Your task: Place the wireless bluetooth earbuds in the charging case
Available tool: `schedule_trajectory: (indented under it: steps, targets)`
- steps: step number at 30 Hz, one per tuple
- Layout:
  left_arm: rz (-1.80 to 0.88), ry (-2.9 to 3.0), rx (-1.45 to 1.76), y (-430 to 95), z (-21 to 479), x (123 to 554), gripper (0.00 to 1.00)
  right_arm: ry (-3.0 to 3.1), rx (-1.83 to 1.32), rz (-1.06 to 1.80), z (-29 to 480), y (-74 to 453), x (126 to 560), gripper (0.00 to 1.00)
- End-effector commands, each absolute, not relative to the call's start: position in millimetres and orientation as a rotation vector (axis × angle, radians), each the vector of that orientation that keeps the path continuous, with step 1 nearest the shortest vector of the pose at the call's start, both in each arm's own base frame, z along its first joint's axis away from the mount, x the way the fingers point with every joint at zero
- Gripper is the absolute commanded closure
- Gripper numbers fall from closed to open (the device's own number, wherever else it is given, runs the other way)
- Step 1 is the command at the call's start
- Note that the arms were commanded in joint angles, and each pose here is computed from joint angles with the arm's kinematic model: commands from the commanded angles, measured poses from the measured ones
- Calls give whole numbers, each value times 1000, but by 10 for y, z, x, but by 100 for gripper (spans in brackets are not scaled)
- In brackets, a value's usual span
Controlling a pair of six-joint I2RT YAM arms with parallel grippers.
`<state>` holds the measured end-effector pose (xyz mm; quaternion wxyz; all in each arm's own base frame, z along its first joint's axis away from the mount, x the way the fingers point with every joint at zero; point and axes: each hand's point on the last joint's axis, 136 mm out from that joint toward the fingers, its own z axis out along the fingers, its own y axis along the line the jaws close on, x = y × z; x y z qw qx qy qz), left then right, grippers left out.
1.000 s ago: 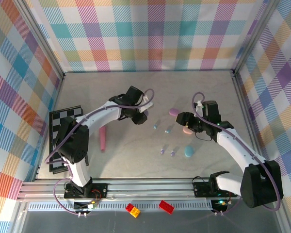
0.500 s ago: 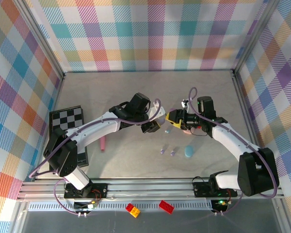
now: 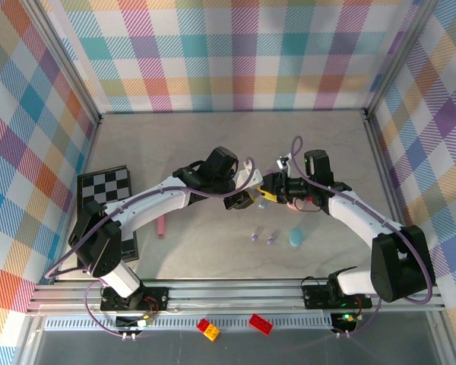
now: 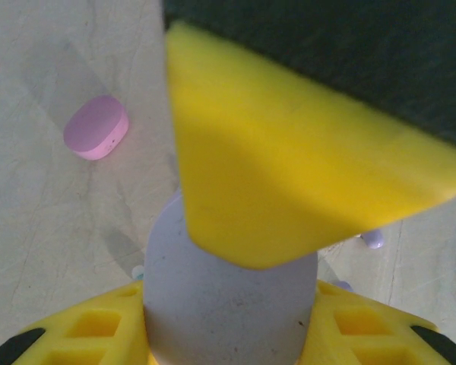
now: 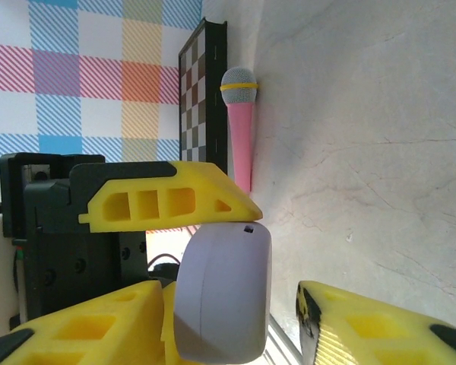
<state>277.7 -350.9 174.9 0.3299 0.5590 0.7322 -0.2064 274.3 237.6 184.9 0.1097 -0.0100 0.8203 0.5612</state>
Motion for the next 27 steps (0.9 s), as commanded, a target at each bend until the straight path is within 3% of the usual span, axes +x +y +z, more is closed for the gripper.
schedule_trajectory:
  steps: [1,10,14,17,21,22,27]
  targets:
    - [-566,1815,1465,-3627,1974,2769,59,2366,-81,1696,2005,2445,2772,55]
    - [-547,1804,1429,-3642,1982,2837,59,2373,-70,1694,2001,2429,2735,74]
    - [-548,1767,1407,-3656,2028,2854,53,2342,-74,1674,2085,2403,2748,78]
    - [-571,1707,1347,-3662,2140,2850,38,2303,-58,1671,2182,2347,2768,79]
    - [-647,1642,1244,-3688,2304,2822,4,2233,-14,1727,2314,2254,2768,80]
    - [-655,1638,1220,-3688,2332,2834,0,2215,-8,1739,2347,2234,2766,80]
    - [-732,1596,1051,-3678,2526,2913,0,2152,42,1793,2416,2083,2729,82]
